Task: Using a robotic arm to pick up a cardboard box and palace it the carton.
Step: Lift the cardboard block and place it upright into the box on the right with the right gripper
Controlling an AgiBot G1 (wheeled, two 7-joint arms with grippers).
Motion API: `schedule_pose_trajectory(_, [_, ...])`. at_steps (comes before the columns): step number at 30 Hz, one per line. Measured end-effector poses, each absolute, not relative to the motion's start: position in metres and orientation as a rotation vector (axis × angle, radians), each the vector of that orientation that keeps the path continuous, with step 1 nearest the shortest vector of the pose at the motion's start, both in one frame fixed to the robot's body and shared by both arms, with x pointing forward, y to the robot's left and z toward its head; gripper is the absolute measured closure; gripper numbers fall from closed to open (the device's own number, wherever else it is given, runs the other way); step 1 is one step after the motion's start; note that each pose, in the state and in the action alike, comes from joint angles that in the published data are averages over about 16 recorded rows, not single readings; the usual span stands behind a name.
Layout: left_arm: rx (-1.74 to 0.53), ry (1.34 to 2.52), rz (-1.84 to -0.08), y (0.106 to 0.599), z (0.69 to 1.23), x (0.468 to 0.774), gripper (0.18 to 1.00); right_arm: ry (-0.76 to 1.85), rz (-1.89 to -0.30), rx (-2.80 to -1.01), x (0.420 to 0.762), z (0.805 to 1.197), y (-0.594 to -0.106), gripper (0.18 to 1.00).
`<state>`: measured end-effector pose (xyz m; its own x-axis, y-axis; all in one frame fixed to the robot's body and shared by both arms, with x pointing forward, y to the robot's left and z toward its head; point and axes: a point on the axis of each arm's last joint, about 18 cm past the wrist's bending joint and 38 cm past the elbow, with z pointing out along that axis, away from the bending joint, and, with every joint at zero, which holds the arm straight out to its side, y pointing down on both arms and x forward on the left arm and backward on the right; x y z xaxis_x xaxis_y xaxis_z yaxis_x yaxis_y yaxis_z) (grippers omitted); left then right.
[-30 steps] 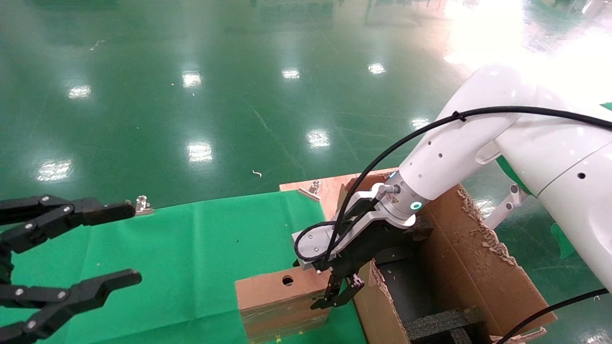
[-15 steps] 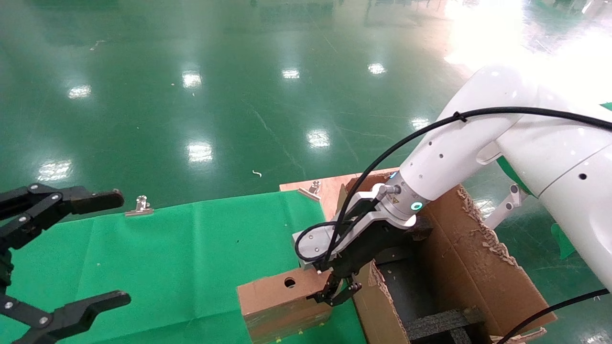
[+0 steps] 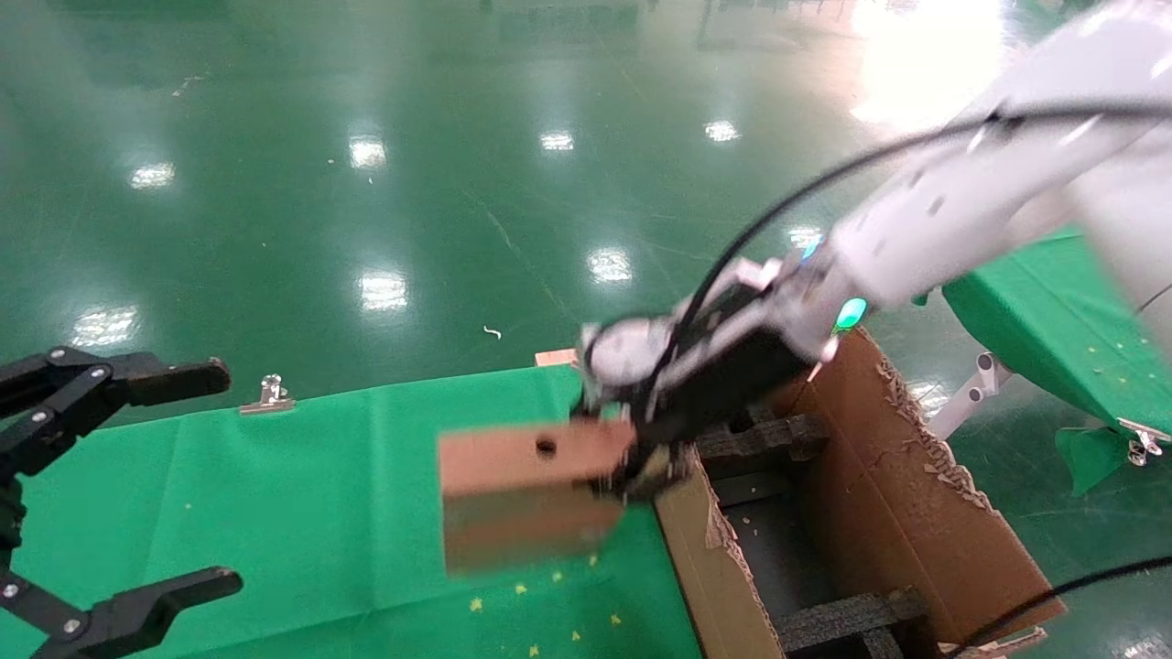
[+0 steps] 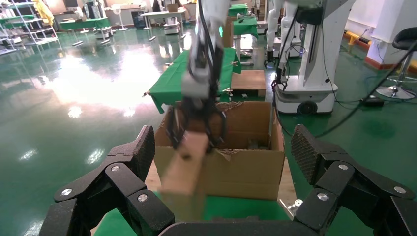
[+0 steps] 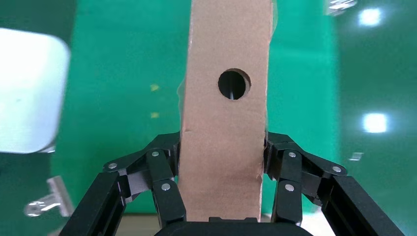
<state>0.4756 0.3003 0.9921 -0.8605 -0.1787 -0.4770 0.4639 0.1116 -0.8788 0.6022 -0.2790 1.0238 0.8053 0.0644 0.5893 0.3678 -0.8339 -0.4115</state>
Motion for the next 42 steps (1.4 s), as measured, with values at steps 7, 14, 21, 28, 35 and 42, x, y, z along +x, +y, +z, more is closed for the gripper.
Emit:
schedule_pose_trajectory(7, [0.276,1.924,-1.799,0.3,0.992,0.476,0.184,-0.297,-0.93,-2.413,0.58,1.09,-0.297,0.757])
schedule_pose_trajectory(14, [0.276,1.924,-1.799,0.3,0.992,0.476,0.184,-0.219,-1.037,-2.389,0.555,1.129,-0.327,0.759])
schedule_pose_trajectory(21, [0.276,1.924,-1.799,0.3,0.992,0.476,0.184,-0.053,-1.108,-2.398,0.529,1.139,-0.379,0.761])
schedule_pose_trajectory(28, [0.276,1.924,-1.799,0.3,0.992,0.476,0.184,0.183,-1.161,-2.418,0.493,1.128,-0.442,0.763])
schedule_pose_trajectory(35, [0.276,1.924,-1.799,0.3,0.992,0.476,0.184,0.408,-1.152,-2.42,0.459,1.099,-0.488,0.765])
schedule_pose_trajectory(42, [0.276,1.924,-1.799,0.3,0.992,0.476,0.184,0.542,-1.118,-2.411,0.439,1.073,-0.508,0.767])
